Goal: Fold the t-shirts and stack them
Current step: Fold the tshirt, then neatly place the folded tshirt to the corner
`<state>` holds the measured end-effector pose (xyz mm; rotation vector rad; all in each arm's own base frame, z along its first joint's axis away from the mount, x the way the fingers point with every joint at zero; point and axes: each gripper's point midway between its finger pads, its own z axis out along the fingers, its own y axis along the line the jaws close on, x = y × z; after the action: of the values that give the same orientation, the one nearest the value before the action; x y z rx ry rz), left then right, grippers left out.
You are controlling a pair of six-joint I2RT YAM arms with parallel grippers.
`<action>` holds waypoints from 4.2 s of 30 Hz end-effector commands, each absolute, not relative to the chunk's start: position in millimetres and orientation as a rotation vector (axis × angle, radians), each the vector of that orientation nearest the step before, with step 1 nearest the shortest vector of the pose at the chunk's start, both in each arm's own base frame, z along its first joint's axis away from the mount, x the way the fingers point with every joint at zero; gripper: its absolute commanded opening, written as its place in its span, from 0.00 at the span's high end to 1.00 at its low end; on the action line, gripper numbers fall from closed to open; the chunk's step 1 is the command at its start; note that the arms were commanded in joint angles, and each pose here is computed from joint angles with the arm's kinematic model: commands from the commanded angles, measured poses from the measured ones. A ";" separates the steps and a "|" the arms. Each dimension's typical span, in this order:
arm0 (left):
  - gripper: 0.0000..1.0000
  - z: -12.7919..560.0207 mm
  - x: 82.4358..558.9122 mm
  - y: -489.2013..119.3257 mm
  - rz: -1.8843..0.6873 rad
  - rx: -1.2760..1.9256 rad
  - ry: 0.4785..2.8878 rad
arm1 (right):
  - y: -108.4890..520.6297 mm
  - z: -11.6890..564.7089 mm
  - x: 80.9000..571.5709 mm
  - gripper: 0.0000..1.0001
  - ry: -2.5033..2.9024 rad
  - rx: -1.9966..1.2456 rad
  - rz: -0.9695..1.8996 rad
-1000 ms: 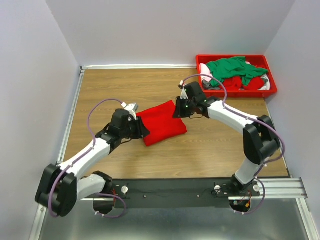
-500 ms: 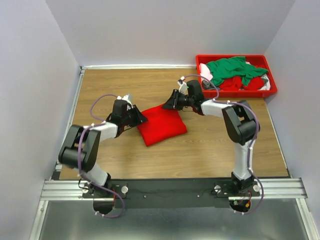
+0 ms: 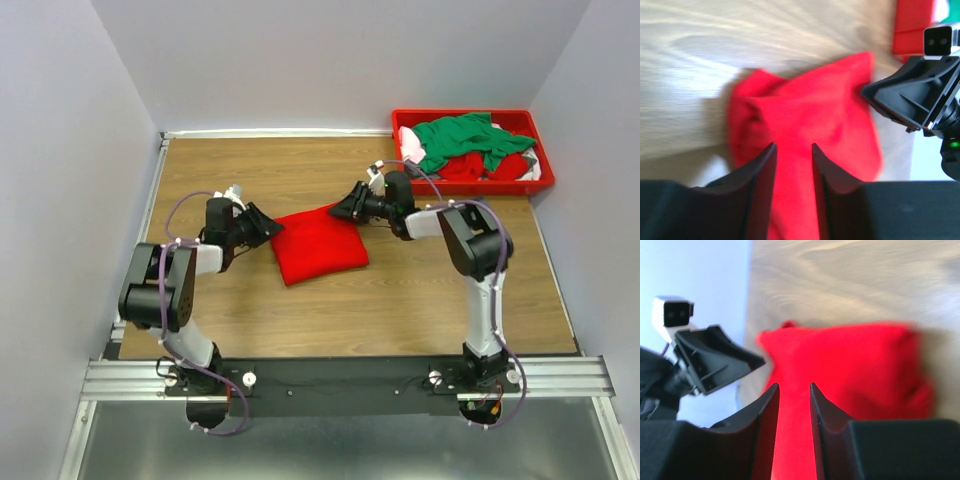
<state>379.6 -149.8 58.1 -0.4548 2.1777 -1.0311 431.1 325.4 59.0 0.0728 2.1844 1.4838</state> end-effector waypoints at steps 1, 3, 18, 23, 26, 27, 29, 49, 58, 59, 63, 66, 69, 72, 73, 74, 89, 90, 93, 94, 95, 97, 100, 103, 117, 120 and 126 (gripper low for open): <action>0.56 121.2 367.6 -165.1 -1.134 -0.292 2.054 | 318.6 134.0 410.7 0.61 2.047 -0.038 1.513; 0.55 138.1 348.1 -175.7 -1.138 -0.234 2.040 | 316.9 145.7 381.5 0.60 2.056 -0.070 1.568; 0.78 33.0 256.5 -192.3 -1.042 -0.390 2.288 | 267.3 31.4 303.9 0.59 2.267 0.101 1.606; 0.80 14.6 241.3 -161.3 -1.014 -0.534 2.303 | 258.3 50.1 300.3 0.58 2.226 0.075 1.643; 0.82 34.2 246.3 -157.5 -1.008 -0.514 2.248 | 271.7 93.6 305.4 0.56 2.139 0.006 1.697; 0.79 48.3 250.2 -156.5 -1.000 -0.493 2.224 | 283.4 107.8 299.7 0.55 2.124 -0.025 1.732; 0.74 71.6 261.8 -153.4 -0.969 -0.475 2.170 | 303.3 128.4 300.6 0.54 2.083 -0.086 1.768; 0.23 221.3 281.9 -65.7 -0.438 -0.367 1.828 | 397.8 56.2 288.4 0.49 2.296 -0.013 1.760; 0.08 297.1 275.5 -18.4 -0.167 -0.323 1.591 | 306.6 88.9 326.4 0.37 2.513 -0.092 0.882; 0.08 300.0 274.3 -17.4 -0.158 -0.311 1.578 | 299.3 86.9 332.6 0.37 2.504 -0.085 0.845; 0.08 301.3 266.8 -6.5 -0.117 -0.343 1.525 | 250.0 80.0 334.9 0.35 2.583 -0.084 0.539; 0.02 296.1 264.0 -8.0 -0.129 -0.348 1.514 | 244.1 74.5 336.2 0.35 2.620 -0.158 0.468; 0.02 299.6 260.9 -5.8 -0.115 -0.360 1.496 | 246.4 69.3 339.8 0.34 2.638 -0.169 0.463; 0.02 301.3 256.4 -2.9 -0.111 -0.385 1.474 | 252.7 53.2 342.1 0.34 2.682 -0.183 0.471; 0.02 301.6 255.3 -3.4 -0.112 -0.386 1.473 | 254.0 44.1 341.4 0.34 2.707 -0.188 0.470; 0.01 302.6 253.9 -1.9 -0.109 -0.396 1.466 | 256.3 43.1 343.4 0.34 2.710 -0.189 0.481; 0.04 305.5 241.3 -1.5 -0.133 -0.406 1.407 | 268.1 -0.5 330.5 0.67 2.857 -0.231 0.527; 0.04 307.0 239.5 -1.1 -0.135 -0.407 1.400 | 267.3 -2.1 328.0 0.73 2.867 -0.242 0.532; 0.04 308.8 237.1 0.4 -0.137 -0.414 1.390 | 254.6 -6.0 322.9 0.94 2.884 -0.257 0.458; 0.04 310.2 235.7 -0.2 -0.143 -0.411 1.385 | 241.7 -8.0 327.9 0.99 2.876 -0.238 0.366; 0.04 310.9 235.1 -0.4 -0.145 -0.410 1.382 | 223.6 -6.1 329.8 0.99 2.869 -0.220 0.258; 0.04 311.9 233.2 0.1 -0.149 -0.412 1.375 | 191.3 -3.2 338.3 0.99 2.854 -0.161 0.127; 0.04 313.2 230.8 0.5 -0.154 -0.415 1.366 | 123.0 7.4 347.6 0.99 2.819 -0.053 -0.127; 0.04 316.0 227.7 1.5 -0.161 -0.420 1.350 | 54.3 23.9 353.2 0.99 2.772 0.013 -0.405; 0.04 316.9 223.8 -1.2 -0.180 -0.418 1.343 | -151.1 78.6 361.0 0.99 2.620 0.447 -0.978; 0.04 315.6 224.9 -2.3 -0.179 -0.417 1.350 | -182.8 90.9 371.8 0.99 2.569 0.484 -1.071; 0.04 314.1 226.0 -4.1 -0.178 -0.414 1.361 | -208.4 99.4 403.9 0.99 2.538 0.440 -1.151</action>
<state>224.8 -8.8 318.0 -0.3894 1.3585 -0.2071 387.7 -194.4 94.7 0.5112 2.5595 -1.0230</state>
